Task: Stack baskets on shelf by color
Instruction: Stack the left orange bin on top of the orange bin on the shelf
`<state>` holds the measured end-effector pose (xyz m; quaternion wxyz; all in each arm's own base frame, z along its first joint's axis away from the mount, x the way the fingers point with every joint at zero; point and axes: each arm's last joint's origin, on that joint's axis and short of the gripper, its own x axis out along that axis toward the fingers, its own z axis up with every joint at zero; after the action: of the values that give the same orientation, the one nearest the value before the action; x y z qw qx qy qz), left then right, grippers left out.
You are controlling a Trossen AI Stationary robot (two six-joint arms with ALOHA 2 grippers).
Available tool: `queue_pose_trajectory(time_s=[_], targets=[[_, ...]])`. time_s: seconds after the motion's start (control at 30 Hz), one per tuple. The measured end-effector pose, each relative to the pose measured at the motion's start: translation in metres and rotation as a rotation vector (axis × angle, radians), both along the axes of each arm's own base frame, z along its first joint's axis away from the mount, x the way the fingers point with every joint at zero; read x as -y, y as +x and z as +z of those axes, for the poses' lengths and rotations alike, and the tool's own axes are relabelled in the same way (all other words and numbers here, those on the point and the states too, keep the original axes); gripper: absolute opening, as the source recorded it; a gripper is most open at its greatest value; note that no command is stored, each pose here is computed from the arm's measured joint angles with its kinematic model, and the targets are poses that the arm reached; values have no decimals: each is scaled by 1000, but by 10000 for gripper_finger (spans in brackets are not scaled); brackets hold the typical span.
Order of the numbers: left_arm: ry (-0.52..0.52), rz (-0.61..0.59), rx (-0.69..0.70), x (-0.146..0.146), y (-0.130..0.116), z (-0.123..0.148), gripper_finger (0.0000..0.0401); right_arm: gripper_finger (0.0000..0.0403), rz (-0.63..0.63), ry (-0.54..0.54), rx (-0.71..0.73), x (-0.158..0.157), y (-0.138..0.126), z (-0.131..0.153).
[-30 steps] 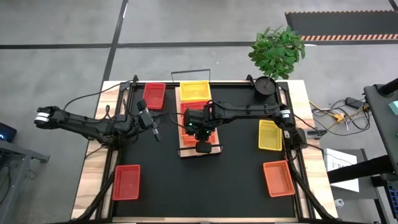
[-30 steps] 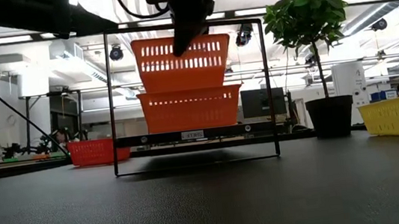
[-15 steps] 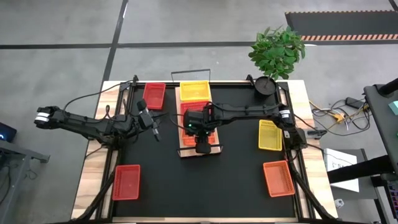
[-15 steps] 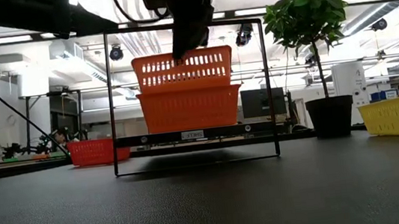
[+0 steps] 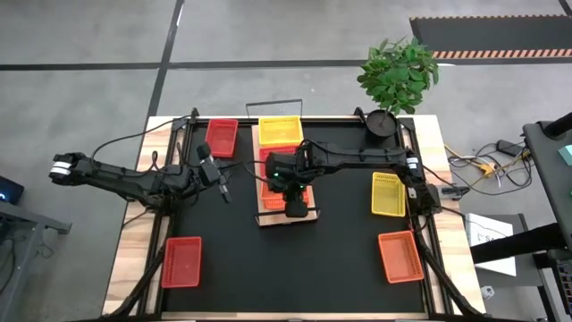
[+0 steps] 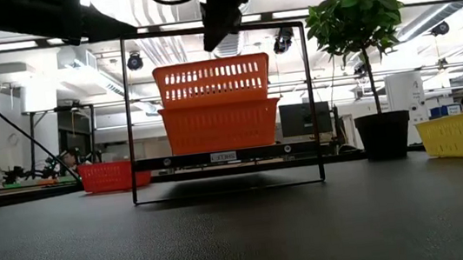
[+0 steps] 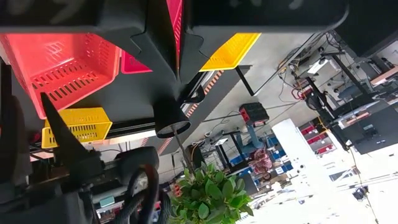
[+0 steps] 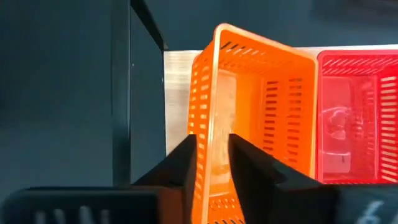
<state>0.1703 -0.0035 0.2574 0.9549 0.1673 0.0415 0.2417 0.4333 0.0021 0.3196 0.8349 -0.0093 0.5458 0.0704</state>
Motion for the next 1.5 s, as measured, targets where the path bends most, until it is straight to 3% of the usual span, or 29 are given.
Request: queue_pose_trajectory(time_s=[0.2,0.47,0.87,1.37,1.5], targets=[[0,0,0,0,0,0,1,14,28,-10,-29,0,0,-11],[0,0,0,0,0,0,1,11,65,59,-31,-1,4,-21],[0,1,0,0,0,0,1,11,73,49,-24,4,8,-36],[0,0,2,0,0,0,1,11,87,35,11,6,9,-29],[-1,0,2,0,0,0,1,9,71,-11,37,7,10,-21]])
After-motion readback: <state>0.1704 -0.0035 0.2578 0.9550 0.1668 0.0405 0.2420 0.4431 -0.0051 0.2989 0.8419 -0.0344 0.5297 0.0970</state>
